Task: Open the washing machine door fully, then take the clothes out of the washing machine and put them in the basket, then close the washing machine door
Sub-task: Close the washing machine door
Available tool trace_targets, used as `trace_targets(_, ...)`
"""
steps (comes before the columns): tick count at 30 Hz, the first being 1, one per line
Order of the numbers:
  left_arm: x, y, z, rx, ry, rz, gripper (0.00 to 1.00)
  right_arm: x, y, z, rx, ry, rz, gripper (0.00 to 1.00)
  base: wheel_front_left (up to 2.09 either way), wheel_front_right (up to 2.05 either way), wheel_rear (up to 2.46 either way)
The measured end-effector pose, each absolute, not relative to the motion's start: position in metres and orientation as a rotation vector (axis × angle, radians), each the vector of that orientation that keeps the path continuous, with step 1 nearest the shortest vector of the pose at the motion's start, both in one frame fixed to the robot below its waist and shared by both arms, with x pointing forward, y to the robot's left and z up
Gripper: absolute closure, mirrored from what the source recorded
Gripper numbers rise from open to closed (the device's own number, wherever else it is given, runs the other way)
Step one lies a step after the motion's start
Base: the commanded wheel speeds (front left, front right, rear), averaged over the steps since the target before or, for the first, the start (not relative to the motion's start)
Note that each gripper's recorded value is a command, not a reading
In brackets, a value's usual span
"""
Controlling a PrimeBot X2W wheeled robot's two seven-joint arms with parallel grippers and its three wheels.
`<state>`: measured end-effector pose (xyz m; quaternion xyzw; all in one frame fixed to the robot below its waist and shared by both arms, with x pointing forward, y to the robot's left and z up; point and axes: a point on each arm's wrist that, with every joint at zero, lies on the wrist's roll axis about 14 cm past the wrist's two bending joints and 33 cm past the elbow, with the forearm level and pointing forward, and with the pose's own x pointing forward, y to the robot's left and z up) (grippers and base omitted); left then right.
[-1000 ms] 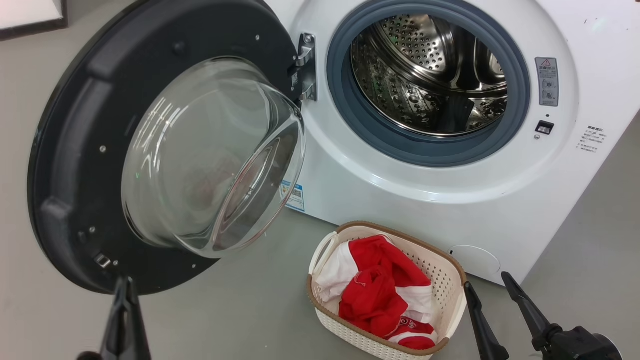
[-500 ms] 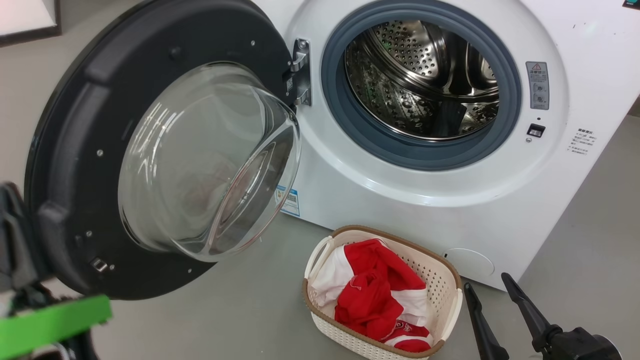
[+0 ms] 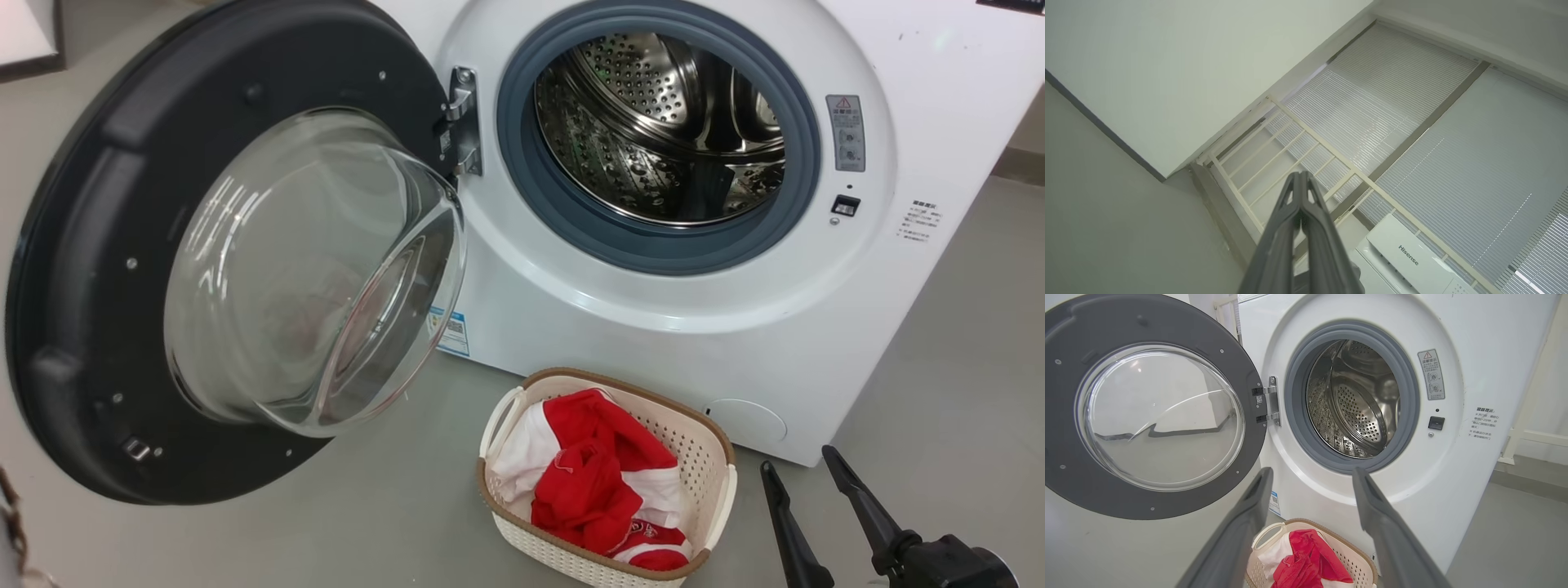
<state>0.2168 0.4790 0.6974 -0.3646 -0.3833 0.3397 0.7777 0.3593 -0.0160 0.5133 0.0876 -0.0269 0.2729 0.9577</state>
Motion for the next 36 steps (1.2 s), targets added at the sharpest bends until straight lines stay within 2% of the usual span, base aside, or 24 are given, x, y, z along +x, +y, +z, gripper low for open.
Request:
trace_targets(6, 0.235, 0.507, 0.680, -1.063, -0.783, 0.755, 1.00, 0.360, -0.022, 0.510, 0.181, -0.048, 0.534, 0.00, 0.00, 0.00, 0.00)
trace_targets(10, 0.252, 0.511, 0.657, -1.248, -0.690, 0.747, 1.00, 0.361, -0.026, 0.509, 0.182, -0.044, 0.522, 0.00, 0.00, 0.00, 0.00)
trace_targets(14, 0.264, 0.513, 0.640, -1.341, -0.591, 0.739, 1.00, 0.361, -0.028, 0.507, 0.182, -0.041, 0.514, 0.00, 0.00, 0.00, 0.00)
trace_targets(24, 0.287, 0.494, 0.603, -1.442, -0.300, 0.671, 1.00, 0.362, -0.028, 0.509, 0.183, -0.046, 0.516, 0.00, 0.00, 0.00, 0.00)
trace_targets(36, 0.304, 0.470, 0.586, -1.467, -0.139, 0.594, 1.00, 0.362, -0.027, 0.509, 0.185, -0.045, 0.518, 0.00, 0.00, 0.00, 0.00)
